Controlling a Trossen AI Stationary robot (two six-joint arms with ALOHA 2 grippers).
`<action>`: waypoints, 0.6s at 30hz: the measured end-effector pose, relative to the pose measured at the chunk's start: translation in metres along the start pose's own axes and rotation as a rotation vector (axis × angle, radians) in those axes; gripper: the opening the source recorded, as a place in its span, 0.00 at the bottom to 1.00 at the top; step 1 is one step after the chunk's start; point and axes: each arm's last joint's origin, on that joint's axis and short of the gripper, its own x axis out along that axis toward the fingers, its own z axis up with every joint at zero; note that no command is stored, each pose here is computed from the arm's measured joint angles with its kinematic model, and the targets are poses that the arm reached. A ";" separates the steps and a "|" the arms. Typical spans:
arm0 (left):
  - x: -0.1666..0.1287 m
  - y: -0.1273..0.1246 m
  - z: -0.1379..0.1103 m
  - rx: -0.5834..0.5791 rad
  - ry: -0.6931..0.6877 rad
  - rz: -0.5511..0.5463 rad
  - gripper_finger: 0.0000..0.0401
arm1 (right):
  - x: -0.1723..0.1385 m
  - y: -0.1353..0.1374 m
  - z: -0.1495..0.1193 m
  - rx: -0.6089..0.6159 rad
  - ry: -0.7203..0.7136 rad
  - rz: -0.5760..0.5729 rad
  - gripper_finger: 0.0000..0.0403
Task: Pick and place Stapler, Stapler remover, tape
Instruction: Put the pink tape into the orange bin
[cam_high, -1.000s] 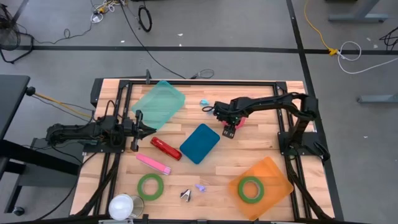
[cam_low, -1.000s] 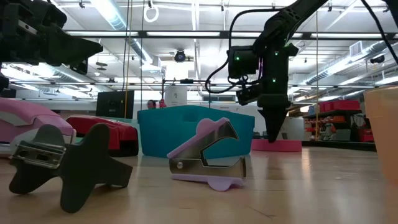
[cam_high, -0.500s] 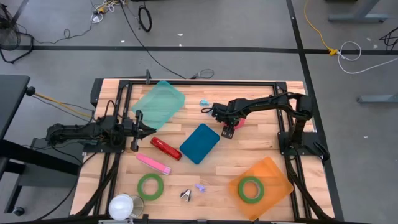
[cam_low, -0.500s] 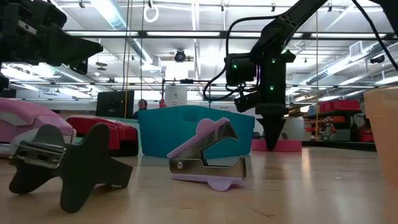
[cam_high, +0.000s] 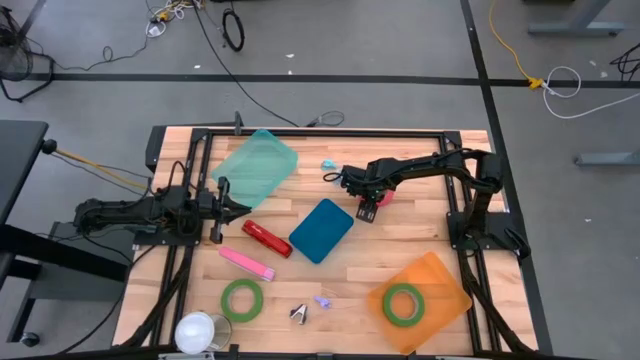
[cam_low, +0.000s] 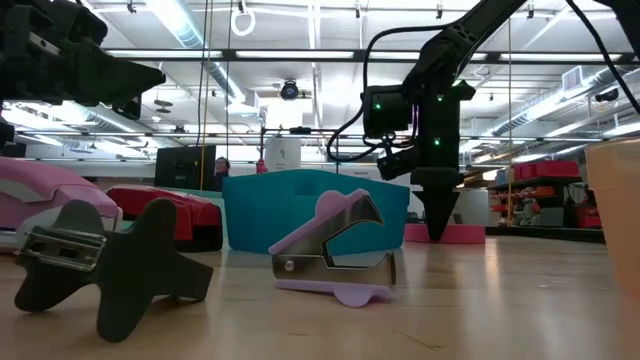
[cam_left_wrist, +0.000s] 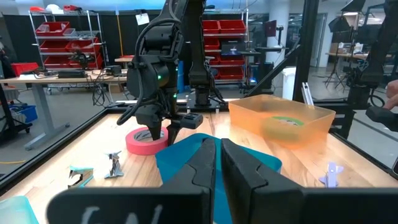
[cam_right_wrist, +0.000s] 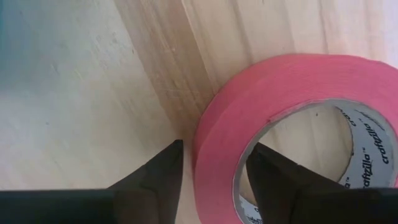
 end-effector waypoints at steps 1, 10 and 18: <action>0.000 0.000 0.000 0.000 0.000 0.000 0.07 | 0.000 0.000 0.000 0.000 0.000 0.000 0.40; 0.000 0.000 0.000 0.000 0.000 0.000 0.07 | 0.000 0.000 0.000 0.000 0.001 0.001 0.31; 0.000 0.000 0.000 0.000 0.000 0.000 0.07 | 0.000 0.000 0.000 -0.001 0.000 0.002 0.28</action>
